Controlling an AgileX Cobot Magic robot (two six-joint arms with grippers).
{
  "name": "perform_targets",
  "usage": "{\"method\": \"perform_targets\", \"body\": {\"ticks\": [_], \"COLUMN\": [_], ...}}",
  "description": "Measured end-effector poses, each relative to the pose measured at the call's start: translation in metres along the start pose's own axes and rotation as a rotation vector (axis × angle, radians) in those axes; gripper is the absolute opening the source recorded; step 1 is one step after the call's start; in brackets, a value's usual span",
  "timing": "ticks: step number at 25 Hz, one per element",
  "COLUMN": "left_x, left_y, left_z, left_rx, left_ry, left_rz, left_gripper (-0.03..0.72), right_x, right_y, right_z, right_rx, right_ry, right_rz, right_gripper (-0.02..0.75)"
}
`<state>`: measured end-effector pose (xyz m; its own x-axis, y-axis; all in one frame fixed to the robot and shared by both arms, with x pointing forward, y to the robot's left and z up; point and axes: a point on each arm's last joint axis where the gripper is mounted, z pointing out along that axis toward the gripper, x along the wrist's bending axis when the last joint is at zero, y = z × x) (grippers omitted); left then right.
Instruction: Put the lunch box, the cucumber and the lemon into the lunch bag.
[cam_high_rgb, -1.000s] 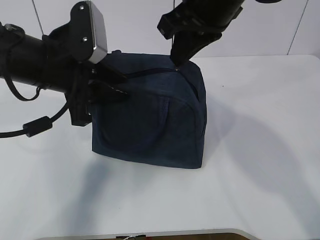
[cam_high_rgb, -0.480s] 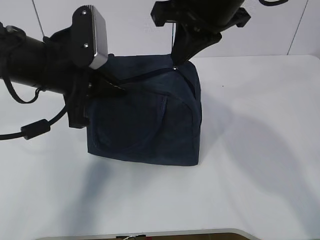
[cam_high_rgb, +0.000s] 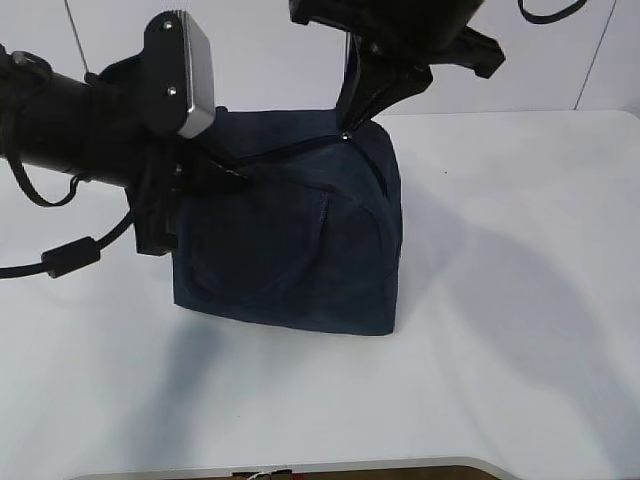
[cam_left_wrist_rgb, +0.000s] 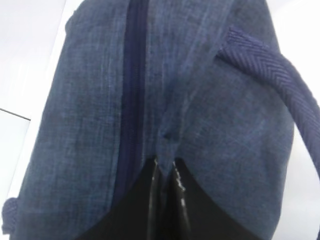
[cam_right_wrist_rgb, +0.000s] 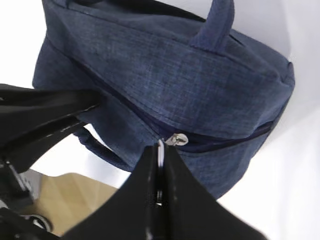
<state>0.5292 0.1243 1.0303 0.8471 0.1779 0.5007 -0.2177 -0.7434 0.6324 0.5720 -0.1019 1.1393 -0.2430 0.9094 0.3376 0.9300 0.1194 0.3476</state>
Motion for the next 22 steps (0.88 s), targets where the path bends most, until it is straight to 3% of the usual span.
{"method": "perform_targets", "body": {"ticks": [10,22], "left_x": [0.0008,0.0087], "left_y": [-0.0004,-0.0037], "left_z": [0.0000,-0.0003], "left_rx": [0.004,0.046], "left_ry": [0.009,0.099], "left_rz": [0.000,0.001], "left_gripper": [-0.006,-0.006], "right_x": [0.0021,-0.0013], "right_y": [-0.0005,0.0018], "right_z": [-0.0001,-0.0017], "right_rx": [0.007,0.008], "right_ry": [0.022,0.052], "right_rz": [0.125,0.165], "right_gripper": [0.005,0.005]}}
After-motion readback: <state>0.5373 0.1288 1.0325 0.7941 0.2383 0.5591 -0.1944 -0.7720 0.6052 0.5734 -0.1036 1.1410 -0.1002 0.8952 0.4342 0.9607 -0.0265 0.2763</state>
